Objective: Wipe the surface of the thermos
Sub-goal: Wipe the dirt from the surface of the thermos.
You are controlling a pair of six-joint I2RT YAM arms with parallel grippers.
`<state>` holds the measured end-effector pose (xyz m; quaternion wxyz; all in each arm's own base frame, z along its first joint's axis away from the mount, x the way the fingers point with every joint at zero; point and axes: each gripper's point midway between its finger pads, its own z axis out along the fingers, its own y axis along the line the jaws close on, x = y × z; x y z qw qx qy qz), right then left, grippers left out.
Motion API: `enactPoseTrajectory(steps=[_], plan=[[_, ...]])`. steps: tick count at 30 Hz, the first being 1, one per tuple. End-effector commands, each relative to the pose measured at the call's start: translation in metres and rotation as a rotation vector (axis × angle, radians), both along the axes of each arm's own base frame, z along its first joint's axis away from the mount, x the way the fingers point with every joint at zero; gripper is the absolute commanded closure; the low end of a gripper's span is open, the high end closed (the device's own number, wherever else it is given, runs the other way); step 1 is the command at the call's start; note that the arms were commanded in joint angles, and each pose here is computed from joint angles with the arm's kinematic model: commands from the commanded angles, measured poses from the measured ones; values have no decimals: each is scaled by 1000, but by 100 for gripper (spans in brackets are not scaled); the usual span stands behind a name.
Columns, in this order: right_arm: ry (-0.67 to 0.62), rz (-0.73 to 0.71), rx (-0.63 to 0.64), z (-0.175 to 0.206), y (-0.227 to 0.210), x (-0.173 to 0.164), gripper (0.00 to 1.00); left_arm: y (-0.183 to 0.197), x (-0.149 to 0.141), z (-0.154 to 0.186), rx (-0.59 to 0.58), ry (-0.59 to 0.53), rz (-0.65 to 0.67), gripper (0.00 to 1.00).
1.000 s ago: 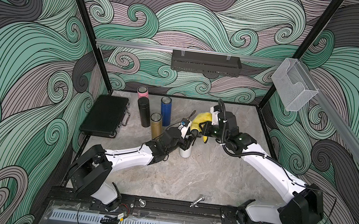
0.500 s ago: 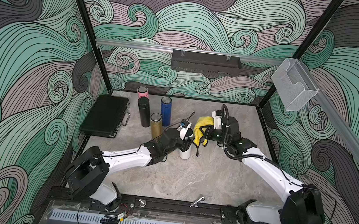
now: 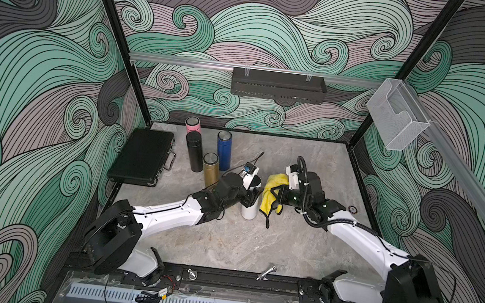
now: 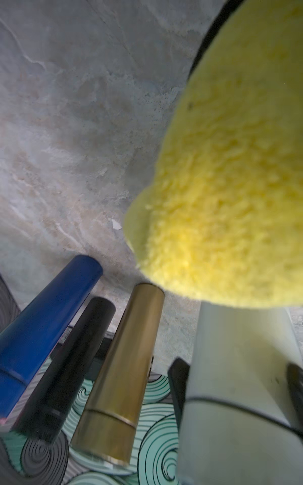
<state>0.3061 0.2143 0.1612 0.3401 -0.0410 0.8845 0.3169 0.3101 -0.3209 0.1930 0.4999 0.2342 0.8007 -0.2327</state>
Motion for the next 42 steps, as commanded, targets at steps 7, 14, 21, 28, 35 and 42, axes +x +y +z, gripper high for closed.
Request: enactPoseTrajectory(steps=[7,14,21,28,35,42], plan=[[-62,77,13,-19,22,-29,100,-13,25,34,-152,77,131,100],[-37,61,-44,-35,4,-51,100,-8,38,32,-144,81,212,100],[-224,94,48,41,38,-44,100,-1,51,25,-157,119,341,100],[-175,90,37,14,55,-30,100,-1,54,30,-187,162,384,100],[-73,26,-64,-39,34,-37,100,1,56,31,-198,179,415,100],[-75,19,-37,-32,34,-40,100,0,60,34,-211,175,439,100]])
